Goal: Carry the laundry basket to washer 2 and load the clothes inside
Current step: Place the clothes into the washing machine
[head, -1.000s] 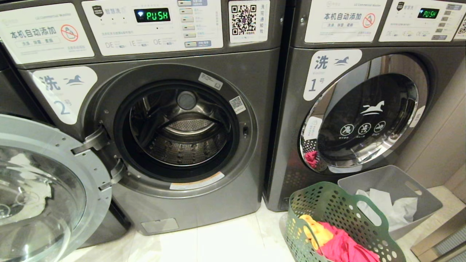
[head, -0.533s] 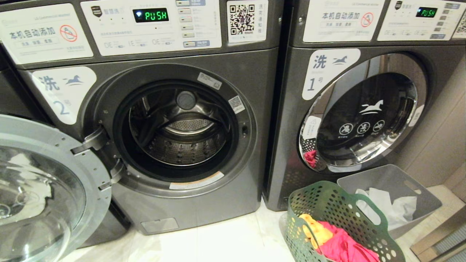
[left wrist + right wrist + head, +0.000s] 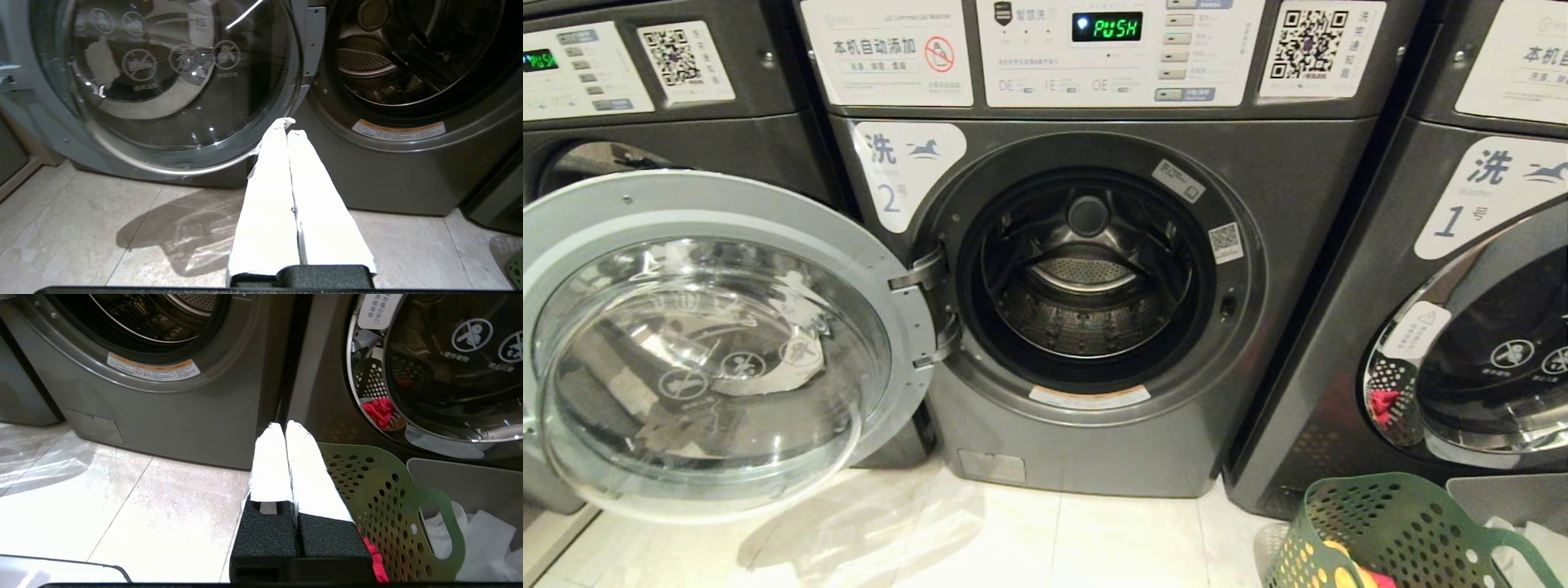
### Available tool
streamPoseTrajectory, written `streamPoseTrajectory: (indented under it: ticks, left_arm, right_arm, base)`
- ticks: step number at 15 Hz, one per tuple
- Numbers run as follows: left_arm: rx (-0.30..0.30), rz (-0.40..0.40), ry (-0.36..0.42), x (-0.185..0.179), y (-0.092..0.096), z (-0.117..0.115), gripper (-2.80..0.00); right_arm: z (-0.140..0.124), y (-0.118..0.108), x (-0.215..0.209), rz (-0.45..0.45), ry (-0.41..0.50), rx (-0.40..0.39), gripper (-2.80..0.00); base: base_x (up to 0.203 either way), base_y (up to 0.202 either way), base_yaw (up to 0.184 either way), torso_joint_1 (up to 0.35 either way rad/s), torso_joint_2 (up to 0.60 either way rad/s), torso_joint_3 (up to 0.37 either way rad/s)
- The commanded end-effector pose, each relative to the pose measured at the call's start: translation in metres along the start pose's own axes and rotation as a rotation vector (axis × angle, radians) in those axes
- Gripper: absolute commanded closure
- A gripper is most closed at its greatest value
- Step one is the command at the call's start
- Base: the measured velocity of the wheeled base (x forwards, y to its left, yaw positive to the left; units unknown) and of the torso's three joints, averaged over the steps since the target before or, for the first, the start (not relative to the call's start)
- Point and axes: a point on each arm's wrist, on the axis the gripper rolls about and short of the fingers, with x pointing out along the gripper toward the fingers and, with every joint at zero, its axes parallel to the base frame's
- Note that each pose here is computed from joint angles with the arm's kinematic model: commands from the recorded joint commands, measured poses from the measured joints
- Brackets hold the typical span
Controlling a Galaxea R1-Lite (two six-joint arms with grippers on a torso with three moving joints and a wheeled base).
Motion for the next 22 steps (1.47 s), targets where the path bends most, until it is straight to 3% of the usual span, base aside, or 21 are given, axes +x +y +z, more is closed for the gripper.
streamPoseTrajectory:
  ticks: [1,17,22]
  left_arm:
    - [0.0,0.001,0.041,0.0021,0.0003,-0.0113,0.0]
    - [0.0,0.002,0.041,0.0021,0.0003,-0.0113,0.0]
    - [0.0,0.001,0.039,0.002,0.0003,-0.0113,0.0]
  right_arm:
    - [0.0002,0.0,0.0001,0.0,0.0,-0.002,0.0]
    - [0.0,0.0,0.0001,-0.001,0.001,0.007,0.0]
    - [0.0,0.0,0.0001,-0.001,0.001,0.007,0.0]
  base:
    - [0.004,-0.006,0.07,0.006,0.0,0.0]
    - [0.0,0.0,0.0,0.0,0.0,0.0]
    - [0.105,0.0,-0.001,0.005,0.0,0.002]
